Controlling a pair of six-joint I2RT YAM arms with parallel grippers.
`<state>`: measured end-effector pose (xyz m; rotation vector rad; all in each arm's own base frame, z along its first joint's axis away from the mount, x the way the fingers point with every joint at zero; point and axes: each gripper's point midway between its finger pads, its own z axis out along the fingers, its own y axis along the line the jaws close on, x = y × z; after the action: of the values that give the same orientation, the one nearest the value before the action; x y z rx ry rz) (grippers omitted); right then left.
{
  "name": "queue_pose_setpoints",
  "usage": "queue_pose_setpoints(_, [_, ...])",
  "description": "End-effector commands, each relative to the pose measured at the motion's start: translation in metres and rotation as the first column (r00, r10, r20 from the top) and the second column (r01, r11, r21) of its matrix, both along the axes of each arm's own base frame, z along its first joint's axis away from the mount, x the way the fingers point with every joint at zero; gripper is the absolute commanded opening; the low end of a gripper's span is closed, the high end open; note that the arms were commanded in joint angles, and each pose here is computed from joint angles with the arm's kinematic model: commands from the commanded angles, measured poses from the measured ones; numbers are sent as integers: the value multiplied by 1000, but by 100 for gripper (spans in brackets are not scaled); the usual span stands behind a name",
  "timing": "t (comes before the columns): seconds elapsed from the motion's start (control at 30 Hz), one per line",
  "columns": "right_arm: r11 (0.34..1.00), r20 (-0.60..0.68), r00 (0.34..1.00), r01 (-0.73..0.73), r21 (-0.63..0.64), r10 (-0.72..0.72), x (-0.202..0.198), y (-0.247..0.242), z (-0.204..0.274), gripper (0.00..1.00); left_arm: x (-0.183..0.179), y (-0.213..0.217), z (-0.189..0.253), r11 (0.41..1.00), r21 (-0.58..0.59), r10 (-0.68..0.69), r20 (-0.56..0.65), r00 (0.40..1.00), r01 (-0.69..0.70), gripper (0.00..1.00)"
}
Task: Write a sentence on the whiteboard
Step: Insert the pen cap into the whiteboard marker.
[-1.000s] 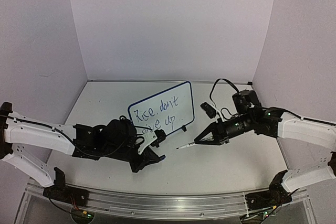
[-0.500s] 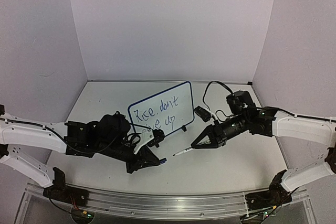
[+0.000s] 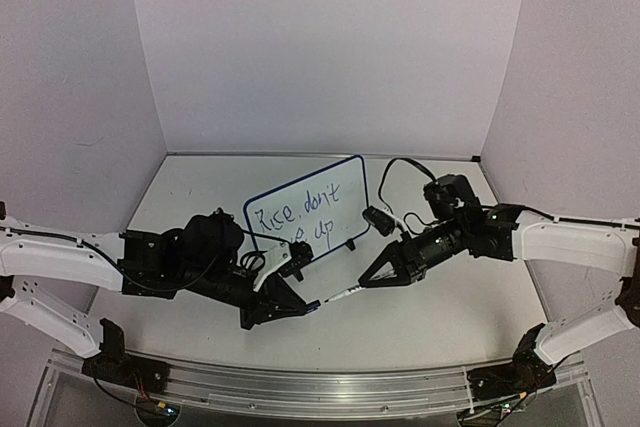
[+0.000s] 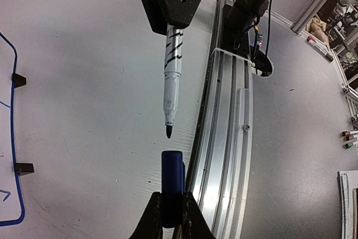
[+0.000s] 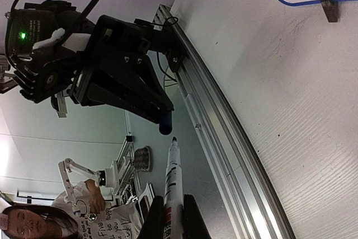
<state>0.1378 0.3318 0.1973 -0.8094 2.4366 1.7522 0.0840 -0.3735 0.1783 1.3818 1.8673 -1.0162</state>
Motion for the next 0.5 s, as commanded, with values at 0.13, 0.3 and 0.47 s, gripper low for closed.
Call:
queue_pose_setpoints(0.13, [997, 65, 998, -33, 75, 28, 2, 9, 25, 0, -5, -8, 25, 996, -86, -26, -6, 1000, 26, 0])
queue_pose_setpoints(0.3, [996, 66, 997, -40, 80, 35, -1, 9, 26, 0, -6, -9, 26, 995, -92, -32, -15, 999, 31, 0])
queue_pose_setpoints(0.47, [996, 55, 998, -47, 76, 43, -3, 9, 23, 0, -6, -10, 26, 995, -92, -29, -21, 999, 27, 0])
